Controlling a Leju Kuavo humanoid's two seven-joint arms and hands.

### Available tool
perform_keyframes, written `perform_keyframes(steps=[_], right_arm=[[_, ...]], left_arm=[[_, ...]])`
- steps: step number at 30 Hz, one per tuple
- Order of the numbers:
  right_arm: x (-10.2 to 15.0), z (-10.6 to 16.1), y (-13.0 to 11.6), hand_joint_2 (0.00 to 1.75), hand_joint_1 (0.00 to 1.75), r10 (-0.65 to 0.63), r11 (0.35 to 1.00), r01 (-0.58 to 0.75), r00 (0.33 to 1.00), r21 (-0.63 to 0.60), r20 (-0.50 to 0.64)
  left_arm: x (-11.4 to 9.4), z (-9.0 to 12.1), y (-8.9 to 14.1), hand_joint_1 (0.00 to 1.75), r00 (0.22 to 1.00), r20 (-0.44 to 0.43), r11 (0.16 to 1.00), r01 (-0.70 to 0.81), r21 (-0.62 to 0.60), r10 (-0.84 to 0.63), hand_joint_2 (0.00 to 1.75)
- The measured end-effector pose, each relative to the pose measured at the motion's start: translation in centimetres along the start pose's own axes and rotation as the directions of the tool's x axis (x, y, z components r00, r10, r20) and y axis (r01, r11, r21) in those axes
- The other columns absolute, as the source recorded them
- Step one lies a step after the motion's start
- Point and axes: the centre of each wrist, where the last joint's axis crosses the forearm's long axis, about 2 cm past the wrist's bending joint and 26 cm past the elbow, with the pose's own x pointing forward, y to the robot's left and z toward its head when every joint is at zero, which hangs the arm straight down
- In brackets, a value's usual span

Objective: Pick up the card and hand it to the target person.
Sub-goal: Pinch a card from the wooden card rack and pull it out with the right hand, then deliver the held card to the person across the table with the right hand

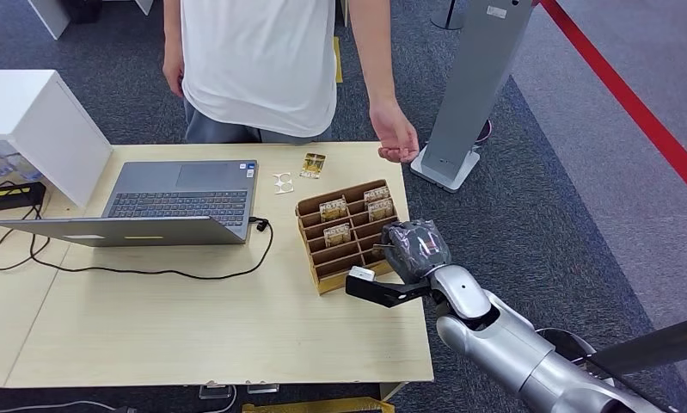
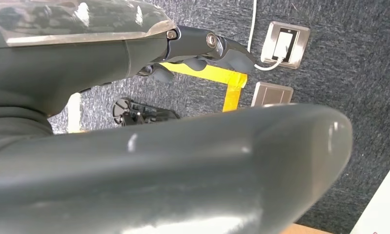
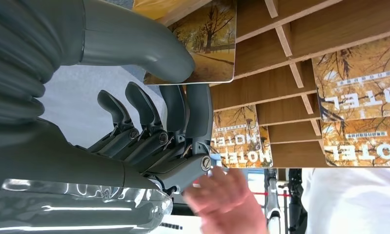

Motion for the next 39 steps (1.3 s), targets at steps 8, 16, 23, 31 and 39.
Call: perform_keyframes(steps=[8,16,23,31,39], right_arm=[[0.2,-0.6,-3.0,1.75,1.52,0.036,0.995,-0.037,0.999,-0.094,-0.011],[0.6,-1.0,-8.5,1.75,1.52,0.063,0.961,-0.058,0.998,-0.270,0.011],[1.4,-0.3,-11.4,1.75,1.52,0.082,0.919,-0.061,0.996,-0.389,0.037],[1.8,0.5,-13.0,1.75,0.00,0.084,0.885,-0.045,0.994,-0.463,0.064],[1.2,1.1,-12.4,1.75,0.00,-0.319,0.861,0.386,0.917,-0.332,0.239]], left_arm=[[0.0,0.0,0.1,0.00,1.000,0.008,1.000,-0.016,0.007,0.016,0.00],[0.1,0.0,0.4,0.00,1.000,0.008,1.000,-0.024,0.015,0.024,0.00],[0.1,0.0,0.4,0.00,0.999,0.006,0.999,-0.031,0.015,0.031,0.00],[0.0,0.0,0.3,0.00,0.999,0.005,0.999,-0.035,0.003,0.035,0.00],[0.1,0.0,0.3,0.00,0.999,0.005,0.999,-0.042,0.005,0.042,0.00]])
